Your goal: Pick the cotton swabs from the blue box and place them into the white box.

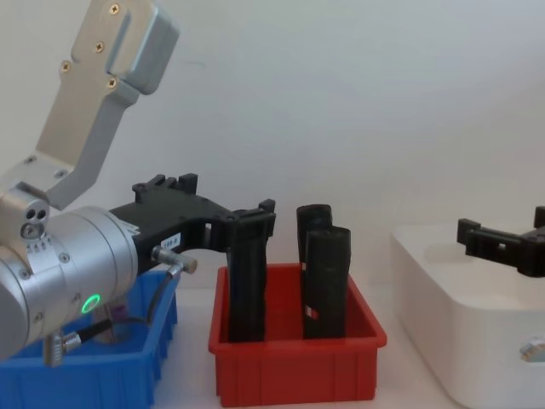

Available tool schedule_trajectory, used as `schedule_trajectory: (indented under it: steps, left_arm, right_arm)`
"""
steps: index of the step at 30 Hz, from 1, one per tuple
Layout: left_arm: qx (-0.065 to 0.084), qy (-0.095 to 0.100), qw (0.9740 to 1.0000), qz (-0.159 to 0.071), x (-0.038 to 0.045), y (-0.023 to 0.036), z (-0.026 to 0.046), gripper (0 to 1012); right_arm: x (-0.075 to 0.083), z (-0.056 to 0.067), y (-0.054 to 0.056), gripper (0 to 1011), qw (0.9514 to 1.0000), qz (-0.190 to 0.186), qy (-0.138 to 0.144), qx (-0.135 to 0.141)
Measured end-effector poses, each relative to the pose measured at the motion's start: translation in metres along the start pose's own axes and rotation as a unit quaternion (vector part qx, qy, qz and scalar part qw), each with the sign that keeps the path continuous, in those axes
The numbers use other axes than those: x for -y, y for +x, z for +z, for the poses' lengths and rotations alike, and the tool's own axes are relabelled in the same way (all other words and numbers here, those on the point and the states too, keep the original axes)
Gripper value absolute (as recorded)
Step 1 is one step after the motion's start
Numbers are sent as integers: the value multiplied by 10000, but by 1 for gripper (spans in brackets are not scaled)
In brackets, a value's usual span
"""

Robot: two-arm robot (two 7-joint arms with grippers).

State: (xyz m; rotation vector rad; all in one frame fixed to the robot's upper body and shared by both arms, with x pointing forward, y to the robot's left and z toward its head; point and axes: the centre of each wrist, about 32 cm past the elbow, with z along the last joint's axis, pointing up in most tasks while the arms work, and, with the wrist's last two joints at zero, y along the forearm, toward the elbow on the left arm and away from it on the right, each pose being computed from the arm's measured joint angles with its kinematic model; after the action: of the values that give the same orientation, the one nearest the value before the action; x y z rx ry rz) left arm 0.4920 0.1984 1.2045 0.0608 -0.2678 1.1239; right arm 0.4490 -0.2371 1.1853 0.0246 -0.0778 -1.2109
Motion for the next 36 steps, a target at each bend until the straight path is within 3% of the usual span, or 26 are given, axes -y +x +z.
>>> schedule_trajectory:
  steps: [12,22,36]
  left_arm:
    - [-1,2,10000,-1,0,0,-1,1000]
    - [0,3,10000,-2,-1,0,-1,1000]
    - [0,2,10000,-2,0,0,-1,1000]
  right_arm:
    - [-232,-99,91,1002,9995,247,-60,176]
    - [-617,-195,183,1002,9975,592,-98,364]
    - [-1153,-359,198,1002,9922,1118,-214,503]
